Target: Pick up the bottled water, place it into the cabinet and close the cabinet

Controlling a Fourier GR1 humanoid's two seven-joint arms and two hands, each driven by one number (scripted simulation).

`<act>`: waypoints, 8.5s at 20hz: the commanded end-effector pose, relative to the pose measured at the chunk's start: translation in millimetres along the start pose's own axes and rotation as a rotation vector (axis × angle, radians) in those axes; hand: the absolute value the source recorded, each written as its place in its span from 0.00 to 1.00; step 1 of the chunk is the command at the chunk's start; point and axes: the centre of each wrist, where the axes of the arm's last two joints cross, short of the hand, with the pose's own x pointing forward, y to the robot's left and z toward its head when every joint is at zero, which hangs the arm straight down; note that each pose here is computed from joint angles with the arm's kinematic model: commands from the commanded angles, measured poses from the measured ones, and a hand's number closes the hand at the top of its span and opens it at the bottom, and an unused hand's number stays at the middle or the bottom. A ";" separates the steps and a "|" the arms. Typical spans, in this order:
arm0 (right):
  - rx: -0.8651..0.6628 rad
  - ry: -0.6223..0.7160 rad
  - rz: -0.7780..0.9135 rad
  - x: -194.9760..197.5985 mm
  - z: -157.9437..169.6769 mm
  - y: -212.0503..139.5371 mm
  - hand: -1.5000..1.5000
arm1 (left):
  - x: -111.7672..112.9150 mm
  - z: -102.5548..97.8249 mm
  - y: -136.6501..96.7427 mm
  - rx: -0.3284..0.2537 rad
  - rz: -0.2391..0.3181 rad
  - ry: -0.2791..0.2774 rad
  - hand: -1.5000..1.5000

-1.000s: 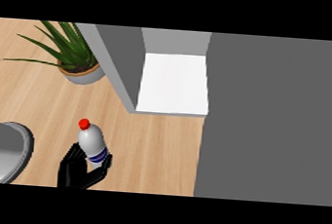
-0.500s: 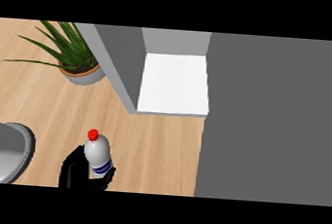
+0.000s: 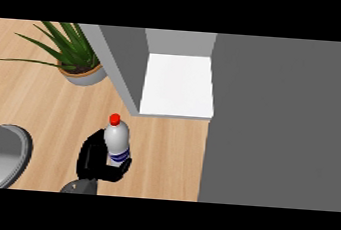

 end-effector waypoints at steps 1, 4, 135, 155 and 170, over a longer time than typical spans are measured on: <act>-0.003 -0.041 -0.017 13.5 -1.0 -4.1 0.00 | 1.9 -13.6 -31.5 -0.040 0.040 0.025 1.00; -0.011 -0.026 -0.026 27.5 -0.5 1.0 0.00 | 21.7 -35.3 -46.4 -0.066 0.041 0.027 1.00; 0.777 0.005 0.021 42.4 -13.2 25.5 1.00 | 183.8 11.5 -44.4 -0.187 0.067 -0.146 0.00; 0.842 -0.060 -0.274 30.0 -26.0 75.2 1.00 | 221.2 38.6 7.6 -0.217 0.073 -0.122 0.00; 0.921 -0.016 -0.119 16.5 -47.2 70.3 1.00 | 243.2 34.1 29.3 -0.312 0.053 -0.102 0.00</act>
